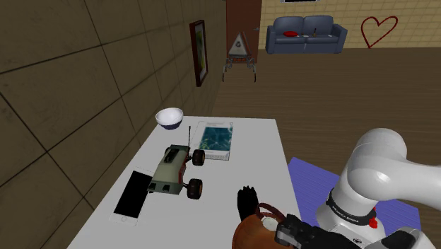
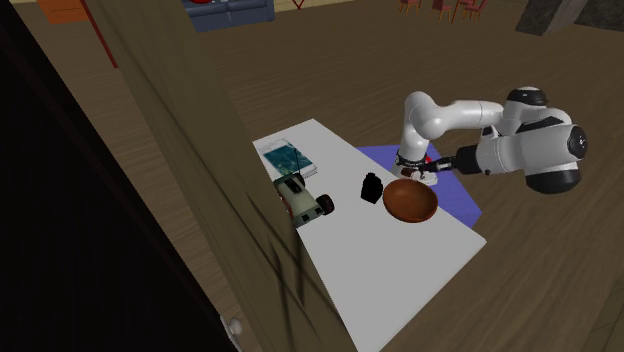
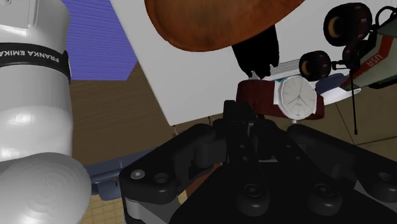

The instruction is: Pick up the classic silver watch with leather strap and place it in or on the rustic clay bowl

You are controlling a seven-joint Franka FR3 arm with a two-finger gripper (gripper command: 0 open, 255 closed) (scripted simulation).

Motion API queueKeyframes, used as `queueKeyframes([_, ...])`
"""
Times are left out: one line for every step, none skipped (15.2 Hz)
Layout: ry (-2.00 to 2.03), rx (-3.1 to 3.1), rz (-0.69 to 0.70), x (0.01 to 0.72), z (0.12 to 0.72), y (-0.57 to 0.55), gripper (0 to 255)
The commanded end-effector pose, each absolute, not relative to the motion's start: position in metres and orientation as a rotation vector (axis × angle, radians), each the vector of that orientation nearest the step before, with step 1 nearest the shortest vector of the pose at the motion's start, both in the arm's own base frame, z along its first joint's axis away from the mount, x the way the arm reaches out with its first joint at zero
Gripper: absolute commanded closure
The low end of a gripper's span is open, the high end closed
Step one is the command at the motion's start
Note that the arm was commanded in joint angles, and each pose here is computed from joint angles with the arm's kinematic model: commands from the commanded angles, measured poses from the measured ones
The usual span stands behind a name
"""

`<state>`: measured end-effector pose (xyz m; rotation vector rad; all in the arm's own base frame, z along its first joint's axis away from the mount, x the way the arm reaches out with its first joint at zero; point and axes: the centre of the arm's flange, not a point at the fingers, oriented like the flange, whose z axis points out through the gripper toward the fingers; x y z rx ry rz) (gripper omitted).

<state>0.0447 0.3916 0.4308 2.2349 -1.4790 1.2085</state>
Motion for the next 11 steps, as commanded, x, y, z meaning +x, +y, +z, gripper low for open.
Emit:
queueKeyframes([-1.479, 2.234, 1.208, 0.044, 0.421, 0.392, 255])
queueKeyframes([-1.479, 2.234, 1.208, 0.044, 0.416, 0.392, 255])
queueKeyframes([-1.479, 2.234, 1.208, 0.044, 0.410, 0.392, 255])
queueKeyframes([-1.479, 2.234, 1.208, 0.044, 0.405, 0.392, 255])
queueKeyframes([-1.479, 2.234, 1.208, 0.044, 0.400, 0.392, 255])
queueKeyframes([-1.479, 2.234, 1.208, 0.044, 0.395, 0.392, 255])
queueKeyframes([-1.479, 2.234, 1.208, 0.044, 0.389, 0.392, 255])
queueKeyframes([-1.479, 2.234, 1.208, 0.044, 0.384, 0.392, 255])
queueKeyframes([-1.479, 2.234, 1.208, 0.044, 0.379, 0.392, 255])
queueKeyframes([-1.479, 2.234, 1.208, 0.044, 0.374, 0.392, 255])
queueKeyframes([-1.479, 2.234, 1.208, 0.044, 0.368, 0.392, 255])
